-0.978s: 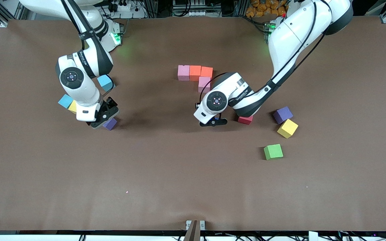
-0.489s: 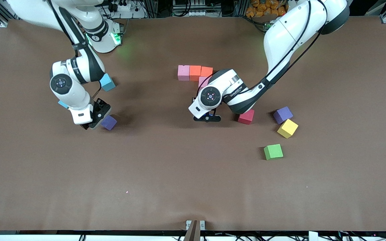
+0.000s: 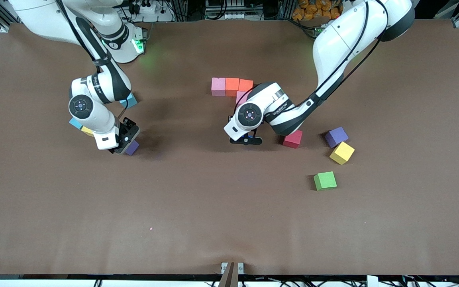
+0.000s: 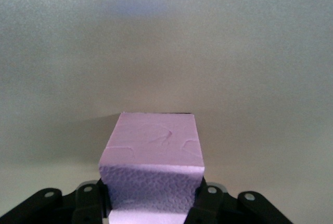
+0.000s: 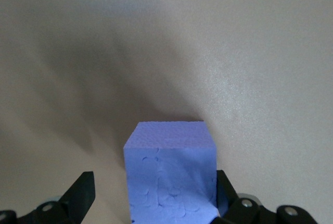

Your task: Form number 2 with 11 blocks

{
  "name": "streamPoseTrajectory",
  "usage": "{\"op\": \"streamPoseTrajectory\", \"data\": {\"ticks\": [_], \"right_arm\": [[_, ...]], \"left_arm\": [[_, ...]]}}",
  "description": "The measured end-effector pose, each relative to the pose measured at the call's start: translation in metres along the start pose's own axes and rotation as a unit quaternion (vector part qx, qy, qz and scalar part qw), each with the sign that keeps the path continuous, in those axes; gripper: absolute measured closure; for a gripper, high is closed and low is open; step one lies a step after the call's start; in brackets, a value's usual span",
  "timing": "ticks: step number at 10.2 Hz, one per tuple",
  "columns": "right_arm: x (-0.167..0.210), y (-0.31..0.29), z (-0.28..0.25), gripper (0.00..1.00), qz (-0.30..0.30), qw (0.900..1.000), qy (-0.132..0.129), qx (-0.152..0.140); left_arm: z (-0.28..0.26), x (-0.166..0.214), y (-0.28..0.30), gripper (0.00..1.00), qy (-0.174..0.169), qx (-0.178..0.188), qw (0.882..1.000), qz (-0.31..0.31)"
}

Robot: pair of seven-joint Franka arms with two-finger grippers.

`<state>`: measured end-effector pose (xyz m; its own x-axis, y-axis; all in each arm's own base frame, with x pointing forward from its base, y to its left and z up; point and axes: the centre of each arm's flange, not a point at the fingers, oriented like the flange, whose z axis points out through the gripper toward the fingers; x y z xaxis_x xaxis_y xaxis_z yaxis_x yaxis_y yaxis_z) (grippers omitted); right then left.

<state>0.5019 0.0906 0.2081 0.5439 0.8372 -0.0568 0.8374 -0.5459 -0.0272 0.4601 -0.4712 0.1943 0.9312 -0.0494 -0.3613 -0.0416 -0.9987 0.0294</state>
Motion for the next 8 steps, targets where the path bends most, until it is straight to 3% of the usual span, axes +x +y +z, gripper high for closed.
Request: {"op": "streamPoseTrajectory", "data": {"ticks": [5,7,8], "right_arm": [[0.0029,0.0027,0.0060,0.01,-0.002,1.000,0.004,0.001],[0.0044,0.0042,0.0076,0.08,-0.001,1.000,0.005,0.002],[0.0050,0.0049,0.0071,0.22,-0.001,1.000,0.006,0.001]], "left_arm": [[0.0031,-0.0041,0.0034,0.44,-0.001,0.003,1.000,-0.014],[0.0059,-0.0080,0.0062,0.44,-0.003,0.005,1.000,-0.023],[0.0067,-0.0093,0.0072,0.44,-0.003,0.006,1.000,-0.024]]}}
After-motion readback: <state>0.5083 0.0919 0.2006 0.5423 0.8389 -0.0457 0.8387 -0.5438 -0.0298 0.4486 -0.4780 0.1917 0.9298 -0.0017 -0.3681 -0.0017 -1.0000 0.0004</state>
